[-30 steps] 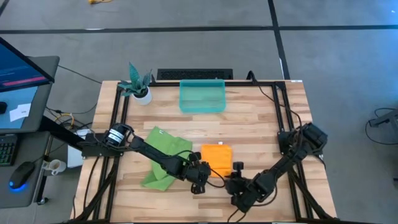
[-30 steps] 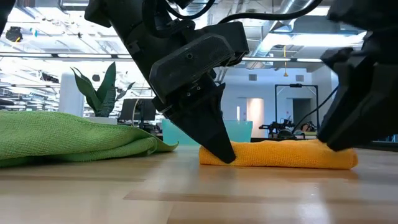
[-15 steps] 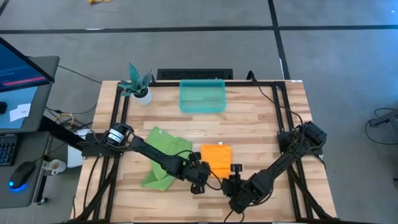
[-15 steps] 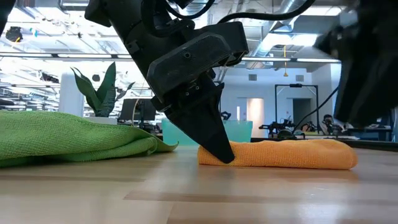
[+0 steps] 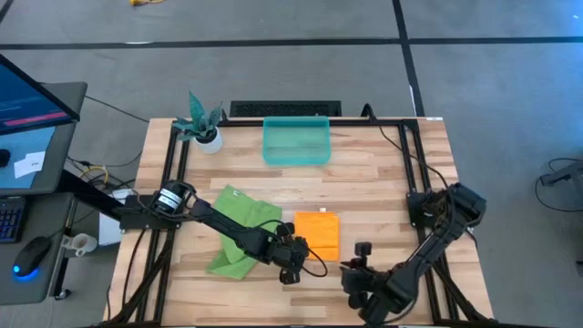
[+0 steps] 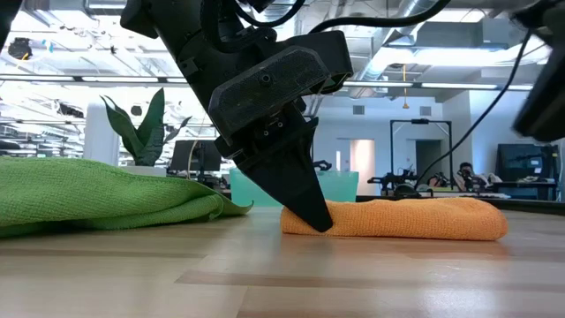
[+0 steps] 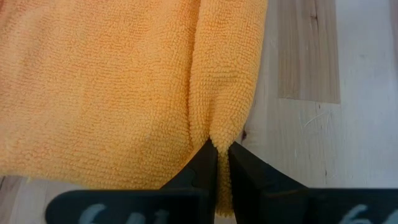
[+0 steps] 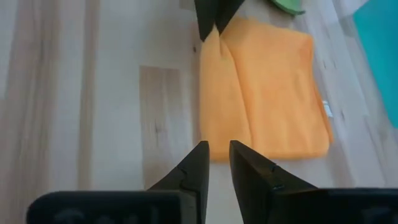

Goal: Roll microfiber towels into tight, uniform cylinder then place into a basket
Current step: Roll the orange microfiber cloth

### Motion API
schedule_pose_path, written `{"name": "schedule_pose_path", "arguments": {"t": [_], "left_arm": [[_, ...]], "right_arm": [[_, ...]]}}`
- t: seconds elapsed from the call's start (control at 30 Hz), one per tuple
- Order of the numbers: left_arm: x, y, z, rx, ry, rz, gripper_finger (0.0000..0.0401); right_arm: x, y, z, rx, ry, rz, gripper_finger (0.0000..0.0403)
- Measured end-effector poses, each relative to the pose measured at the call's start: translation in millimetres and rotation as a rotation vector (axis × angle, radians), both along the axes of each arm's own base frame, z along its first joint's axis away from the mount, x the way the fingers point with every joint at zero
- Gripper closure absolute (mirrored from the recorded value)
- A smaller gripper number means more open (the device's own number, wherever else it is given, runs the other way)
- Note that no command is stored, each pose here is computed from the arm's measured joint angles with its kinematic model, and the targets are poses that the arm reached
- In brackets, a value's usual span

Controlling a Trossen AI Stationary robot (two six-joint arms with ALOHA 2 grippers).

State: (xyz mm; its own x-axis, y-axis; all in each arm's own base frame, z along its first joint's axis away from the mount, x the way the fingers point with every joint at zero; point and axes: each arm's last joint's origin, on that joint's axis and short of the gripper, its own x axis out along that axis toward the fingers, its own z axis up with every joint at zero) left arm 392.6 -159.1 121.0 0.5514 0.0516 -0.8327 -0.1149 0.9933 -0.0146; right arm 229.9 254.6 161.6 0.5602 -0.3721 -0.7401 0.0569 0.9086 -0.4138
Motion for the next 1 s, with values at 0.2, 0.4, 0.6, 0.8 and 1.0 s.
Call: {"name": "schedule_pose_path", "arguments": {"t": [0.2,0.4,0.6,0.8,1.0], "left_arm": [[0.0,0.0,0.0,0.000,0.000,0.000,0.0383],[0.0,0.0,0.0,0.000,0.000,0.001,0.0383],[0.0,0.0,0.0,0.000,0.000,0.000,0.0383],[-0.1,0.0,-0.1,0.001,0.000,-0.001,0.0383],[-0.1,0.0,-0.1,0.022,0.002,-0.033,0.0383]], "right_arm": [[13.5,-8.8,-4.1,0.027,-0.008,-0.014,0.0280],[21.1,-16.2,-22.7,0.004,0.031,-0.017,0.0219],[32.4,-24.8,-43.6,-0.024,0.122,-0.018,0.0190],[42.0,-34.6,-55.0,-0.021,0.173,-0.057,0.0192],[44.2,-36.0,-57.0,0.007,0.195,-0.063,0.0233]]}}
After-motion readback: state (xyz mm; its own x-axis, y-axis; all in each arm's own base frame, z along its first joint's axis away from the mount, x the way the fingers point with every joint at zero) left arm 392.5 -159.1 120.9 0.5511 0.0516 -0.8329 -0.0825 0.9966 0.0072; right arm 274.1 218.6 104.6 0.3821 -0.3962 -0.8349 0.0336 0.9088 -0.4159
